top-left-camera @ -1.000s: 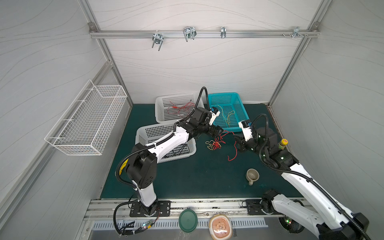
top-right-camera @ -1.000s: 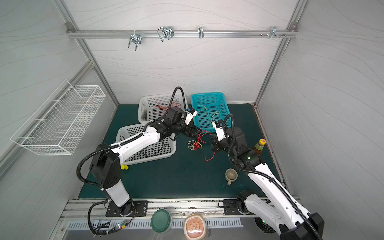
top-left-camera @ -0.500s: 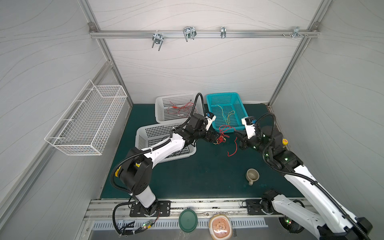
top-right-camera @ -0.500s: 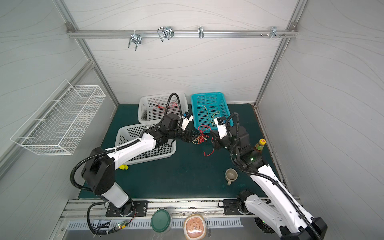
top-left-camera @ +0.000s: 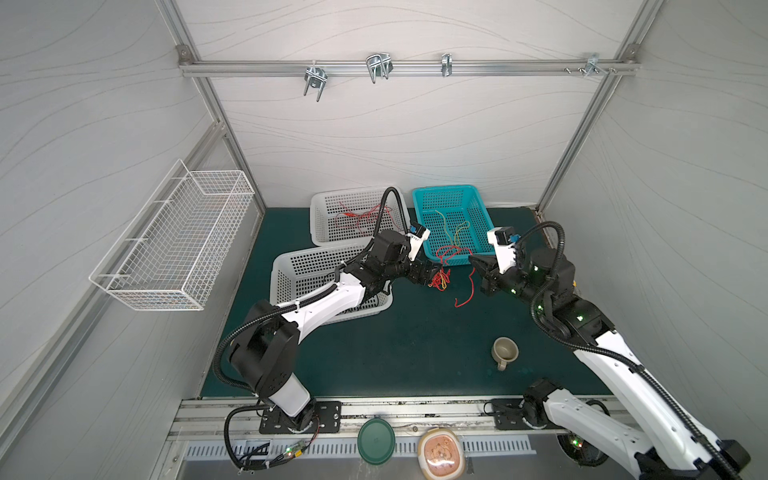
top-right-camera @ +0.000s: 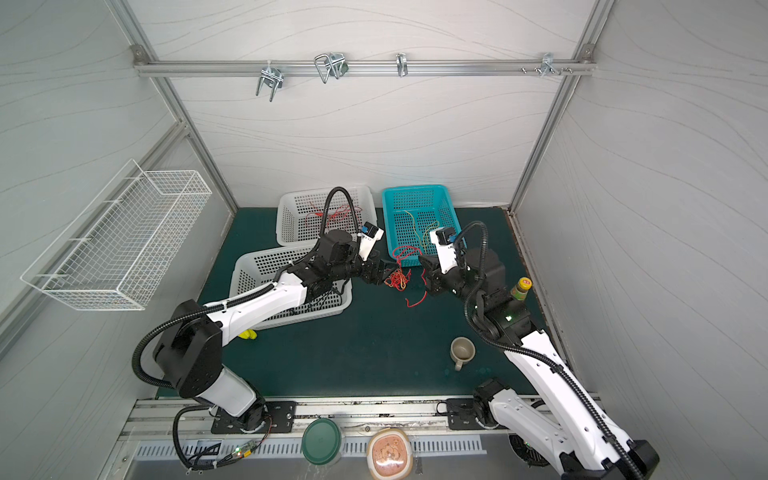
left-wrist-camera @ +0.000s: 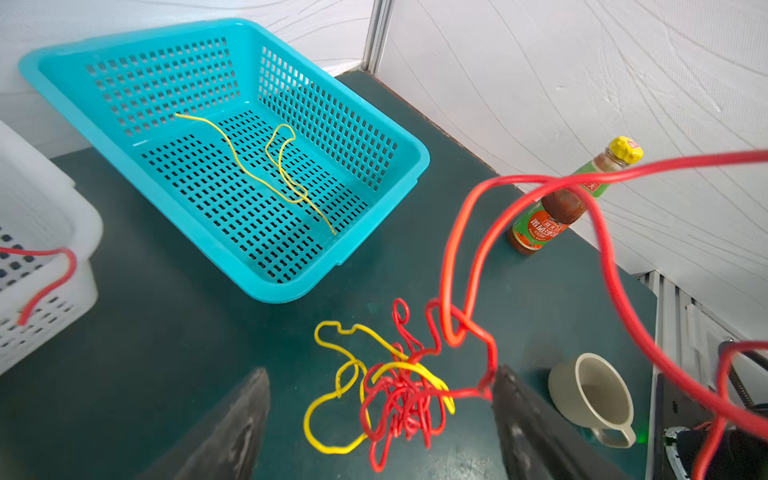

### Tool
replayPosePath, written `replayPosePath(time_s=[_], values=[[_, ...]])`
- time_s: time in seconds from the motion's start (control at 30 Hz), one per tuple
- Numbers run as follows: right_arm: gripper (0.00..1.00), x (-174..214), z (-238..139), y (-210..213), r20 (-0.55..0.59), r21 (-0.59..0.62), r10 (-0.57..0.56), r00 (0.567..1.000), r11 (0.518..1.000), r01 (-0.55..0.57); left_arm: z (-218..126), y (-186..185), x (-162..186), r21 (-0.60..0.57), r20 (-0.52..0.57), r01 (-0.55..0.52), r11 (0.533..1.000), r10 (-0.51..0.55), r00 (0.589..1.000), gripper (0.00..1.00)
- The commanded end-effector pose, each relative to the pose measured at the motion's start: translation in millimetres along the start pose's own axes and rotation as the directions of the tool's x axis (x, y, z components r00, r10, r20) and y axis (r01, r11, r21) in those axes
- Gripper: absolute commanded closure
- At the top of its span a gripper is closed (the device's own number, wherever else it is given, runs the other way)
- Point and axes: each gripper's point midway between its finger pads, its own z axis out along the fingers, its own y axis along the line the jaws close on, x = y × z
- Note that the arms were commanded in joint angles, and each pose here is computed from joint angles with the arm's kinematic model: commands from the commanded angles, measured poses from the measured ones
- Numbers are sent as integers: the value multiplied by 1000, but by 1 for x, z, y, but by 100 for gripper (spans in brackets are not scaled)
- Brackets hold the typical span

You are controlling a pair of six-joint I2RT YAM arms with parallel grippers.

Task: Untangle the cables

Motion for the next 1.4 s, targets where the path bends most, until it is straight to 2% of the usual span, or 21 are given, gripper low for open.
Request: replayPosePath(time_s=[0.0, 0.13, 0.27, 0.4, 0.47, 0.6, 0.7, 0.73, 0.8, 0.87, 1.0, 1.13, 1.37], values=[[100, -22, -9, 10, 64, -38, -20, 998, 999, 23, 4, -12, -25, 68, 70, -2, 998, -2, 998, 15], [100, -24, -10, 11, 71, -41, -13, 997, 999, 16, 2, -25, -28, 140, 83, 4, 990, -15, 996, 15], [100, -29, -15, 13, 93, -52, -4, 996, 999, 9, 6, -25, -29, 144, 87, 35, 989, -47, 995, 18], [100, -30, -18, 13, 104, -45, 0, 995, 999, 5, 11, -23, -27, 143, 86, 59, 988, -72, 994, 40], [100, -29, -18, 11, 104, -36, 2, 995, 999, 2, 11, -22, -27, 143, 82, 61, 988, -73, 994, 57], [100, -28, -19, 10, 103, -27, 14, 995, 1000, -11, 12, -23, -25, 140, 62, 53, 989, -62, 996, 76], [100, -25, -20, 1, 103, 20, 24, 994, 999, -27, 13, -22, -24, 125, 47, 50, 991, -56, 997, 96], [100, -22, -19, -6, 97, 58, 31, 995, 998, -37, 13, -21, -24, 116, 42, 50, 992, -55, 998, 100], [100, -15, -18, -23, 77, 154, 46, 996, 986, -57, 11, -18, -24, 98, 43, 45, 994, -49, 998, 100], [100, -3, -18, -46, 45, 281, 75, 996, 956, -85, 7, -17, -25, 87, 49, 37, 996, -42, 998, 100], [100, 31, -16, -87, -48, 498, 144, 988, 862, -101, -3, -20, -31, 81, 59, 12, 997, -16, 998, 100], [100, 62, -17, -112, -91, 600, 225, 970, 790, -127, -13, -19, -33, 52, 63, -13, 999, 9, 998, 100], [100, 95, -47, -151, -56, 746, 349, 935, 637, -193, -33, 4, -33, -58, 81, -1, 998, 6, 997, 100]])
